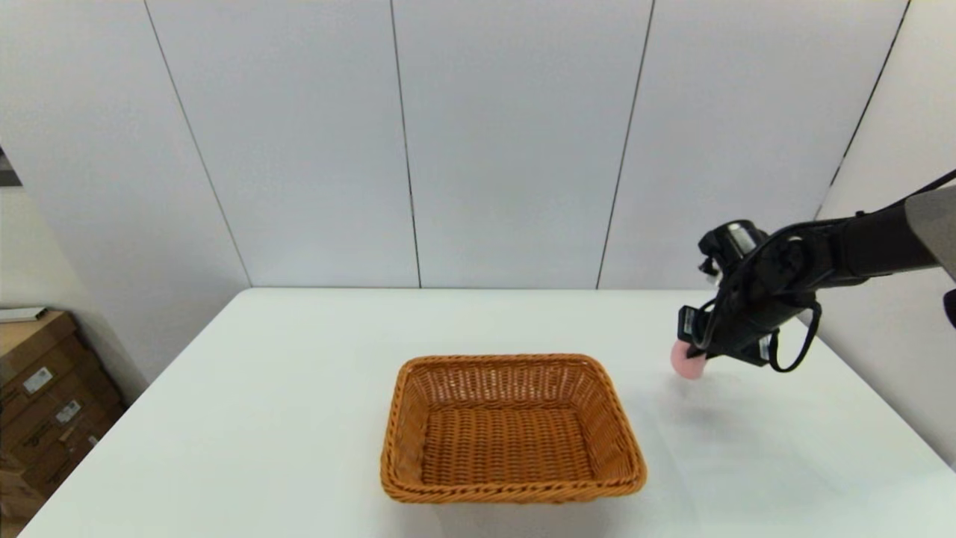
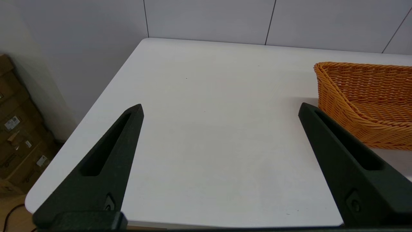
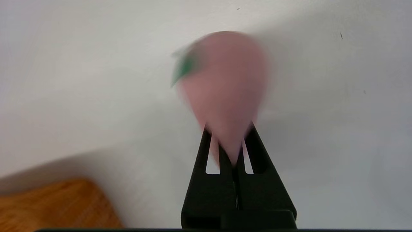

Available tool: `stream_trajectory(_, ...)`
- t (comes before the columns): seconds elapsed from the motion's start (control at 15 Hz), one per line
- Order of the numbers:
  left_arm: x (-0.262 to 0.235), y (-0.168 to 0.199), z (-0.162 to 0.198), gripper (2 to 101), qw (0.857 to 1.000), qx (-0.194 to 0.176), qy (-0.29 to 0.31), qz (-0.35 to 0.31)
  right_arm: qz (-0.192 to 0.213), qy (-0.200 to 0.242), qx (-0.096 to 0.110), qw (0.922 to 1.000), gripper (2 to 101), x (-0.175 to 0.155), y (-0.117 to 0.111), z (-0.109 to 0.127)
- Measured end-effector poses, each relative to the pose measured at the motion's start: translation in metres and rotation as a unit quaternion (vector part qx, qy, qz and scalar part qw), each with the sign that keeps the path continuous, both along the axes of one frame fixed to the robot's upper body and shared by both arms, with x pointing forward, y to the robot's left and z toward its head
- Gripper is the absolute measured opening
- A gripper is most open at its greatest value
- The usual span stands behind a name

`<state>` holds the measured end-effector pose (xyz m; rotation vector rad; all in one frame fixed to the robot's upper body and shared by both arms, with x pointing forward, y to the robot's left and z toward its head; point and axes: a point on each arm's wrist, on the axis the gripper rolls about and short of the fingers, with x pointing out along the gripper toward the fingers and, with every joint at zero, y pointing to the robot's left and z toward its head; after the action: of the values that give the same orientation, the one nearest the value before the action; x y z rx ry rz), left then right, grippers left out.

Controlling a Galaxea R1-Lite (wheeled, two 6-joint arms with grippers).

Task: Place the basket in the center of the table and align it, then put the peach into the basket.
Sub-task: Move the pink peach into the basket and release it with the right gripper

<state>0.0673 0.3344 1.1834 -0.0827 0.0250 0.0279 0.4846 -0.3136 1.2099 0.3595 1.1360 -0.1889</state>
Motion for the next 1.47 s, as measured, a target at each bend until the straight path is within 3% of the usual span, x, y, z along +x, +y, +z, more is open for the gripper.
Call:
stream_trajectory(0.33, 0.000, 0.000, 0.000, 97.8, 1.000, 0.000, 0.000, 0.000, 0.035, -0.034, 0.036, 0.9982, 4.7, -0.046, 0.013, 0.075)
stream_trajectory(0.47, 0.000, 0.000, 0.000, 97.8, 1.000, 0.000, 0.000, 0.000, 0.075, -0.038, 0.048, 0.9953, 4.6, -0.069, 0.035, 0.098)
stream_trajectory(0.67, 0.000, 0.000, 0.000, 97.8, 1.000, 0.000, 0.000, 0.000, 0.138, -0.046, 0.059, 0.9877, 4.6, -0.094, 0.077, 0.113)
stream_trajectory(1.07, 0.000, 0.000, 0.000, 97.8, 1.000, 0.000, 0.000, 0.000, 0.254, -0.014, 0.056, 0.9656, 4.6, -0.104, 0.162, 0.089)
stream_trajectory(1.47, 0.000, 0.000, 0.000, 97.8, 1.000, 0.000, 0.000, 0.000, 0.301, 0.036, 0.039, 0.9521, 4.6, -0.087, 0.217, 0.037)
